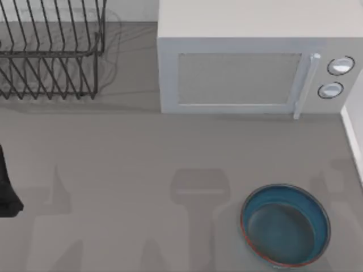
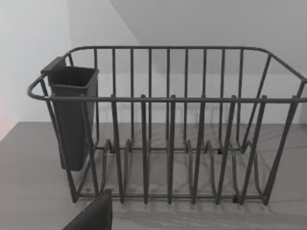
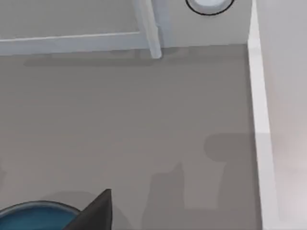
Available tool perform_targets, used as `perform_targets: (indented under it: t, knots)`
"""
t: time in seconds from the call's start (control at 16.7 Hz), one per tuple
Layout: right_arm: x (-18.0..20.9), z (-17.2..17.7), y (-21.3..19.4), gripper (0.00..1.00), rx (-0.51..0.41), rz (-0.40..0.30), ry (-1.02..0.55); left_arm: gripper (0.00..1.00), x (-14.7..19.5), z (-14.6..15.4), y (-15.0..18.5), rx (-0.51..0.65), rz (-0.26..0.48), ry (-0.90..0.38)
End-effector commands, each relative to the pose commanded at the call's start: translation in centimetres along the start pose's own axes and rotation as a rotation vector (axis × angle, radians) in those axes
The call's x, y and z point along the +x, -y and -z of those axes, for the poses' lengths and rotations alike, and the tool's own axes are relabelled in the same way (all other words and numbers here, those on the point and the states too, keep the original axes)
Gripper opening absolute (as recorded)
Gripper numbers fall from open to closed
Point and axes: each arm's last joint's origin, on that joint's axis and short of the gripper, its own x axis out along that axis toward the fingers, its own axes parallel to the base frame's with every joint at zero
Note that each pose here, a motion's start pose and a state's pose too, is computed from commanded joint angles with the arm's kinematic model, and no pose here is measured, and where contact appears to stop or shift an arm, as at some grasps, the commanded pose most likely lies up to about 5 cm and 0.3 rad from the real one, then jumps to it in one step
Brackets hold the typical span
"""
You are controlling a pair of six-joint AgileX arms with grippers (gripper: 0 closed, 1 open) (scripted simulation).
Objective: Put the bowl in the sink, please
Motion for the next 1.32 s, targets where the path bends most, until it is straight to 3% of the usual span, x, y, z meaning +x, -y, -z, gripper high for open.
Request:
perform_targets:
  t: [0.3,0.6,0.84,1.32]
  knots:
    - [3.8,-3.3,-3.3,1.00,0.028,0.054,-0.532,1.00,0.0,0.0,0.0,0.000,0.000,0.000]
    - [7.1,-5.1,-6.8,1.00,0.014,0.145,-0.851,1.00,0.0,0.0,0.0,0.000,0.000,0.000]
    - [8.4,-5.7,-8.4,1.00,0.003,0.185,-0.945,1.00,0.0,0.0,0.0,0.000,0.000,0.000]
    - [9.2,-4.9,-8.2,1.00,0.003,0.188,-0.950,1.00,0.0,0.0,0.0,0.000,0.000,0.000]
